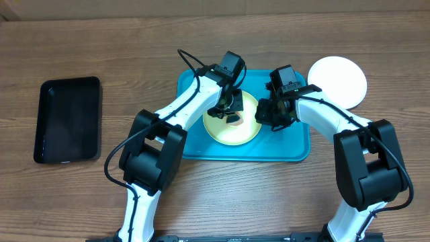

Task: Clean dirty plates on tray and stack at the side
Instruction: 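Scrub the yellow plate with the left-held sponge while the right gripper holds it, then move the left gripper over the black tray and release the sponge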

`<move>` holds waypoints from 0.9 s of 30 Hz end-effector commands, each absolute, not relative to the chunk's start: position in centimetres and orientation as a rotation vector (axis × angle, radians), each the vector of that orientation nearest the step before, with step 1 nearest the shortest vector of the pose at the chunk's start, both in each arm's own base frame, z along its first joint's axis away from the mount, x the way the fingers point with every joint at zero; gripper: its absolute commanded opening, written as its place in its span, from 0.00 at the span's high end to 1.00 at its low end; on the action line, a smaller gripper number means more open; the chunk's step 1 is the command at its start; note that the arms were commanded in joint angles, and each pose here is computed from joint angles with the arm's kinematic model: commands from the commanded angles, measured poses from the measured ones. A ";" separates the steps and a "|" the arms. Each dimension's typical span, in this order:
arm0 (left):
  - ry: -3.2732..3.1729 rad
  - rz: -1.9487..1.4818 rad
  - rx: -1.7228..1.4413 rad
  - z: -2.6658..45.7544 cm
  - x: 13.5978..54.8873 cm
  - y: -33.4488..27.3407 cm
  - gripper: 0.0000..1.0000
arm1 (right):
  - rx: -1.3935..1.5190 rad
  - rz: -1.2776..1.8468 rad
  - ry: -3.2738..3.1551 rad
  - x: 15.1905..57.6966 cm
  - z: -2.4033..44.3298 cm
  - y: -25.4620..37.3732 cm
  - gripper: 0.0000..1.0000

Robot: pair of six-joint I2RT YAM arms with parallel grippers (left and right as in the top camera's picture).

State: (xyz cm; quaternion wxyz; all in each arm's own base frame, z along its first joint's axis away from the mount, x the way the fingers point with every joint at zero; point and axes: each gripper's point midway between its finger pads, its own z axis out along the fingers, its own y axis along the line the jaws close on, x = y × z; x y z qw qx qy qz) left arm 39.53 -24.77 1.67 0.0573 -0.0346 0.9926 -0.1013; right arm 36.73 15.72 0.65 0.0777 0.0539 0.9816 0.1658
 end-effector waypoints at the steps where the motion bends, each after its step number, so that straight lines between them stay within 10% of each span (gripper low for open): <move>1: 2.968 0.017 -0.211 1.1 41.1 -19.1 0.96 | 0.179 0.448 2.963 36.5 -0.3 15.1 0.96; 27: 2.872 0.209 -0.655 14.4 43.3 -6.1 0.96 | -0.012 0.527 2.859 38.8 6.1 18.0 0.96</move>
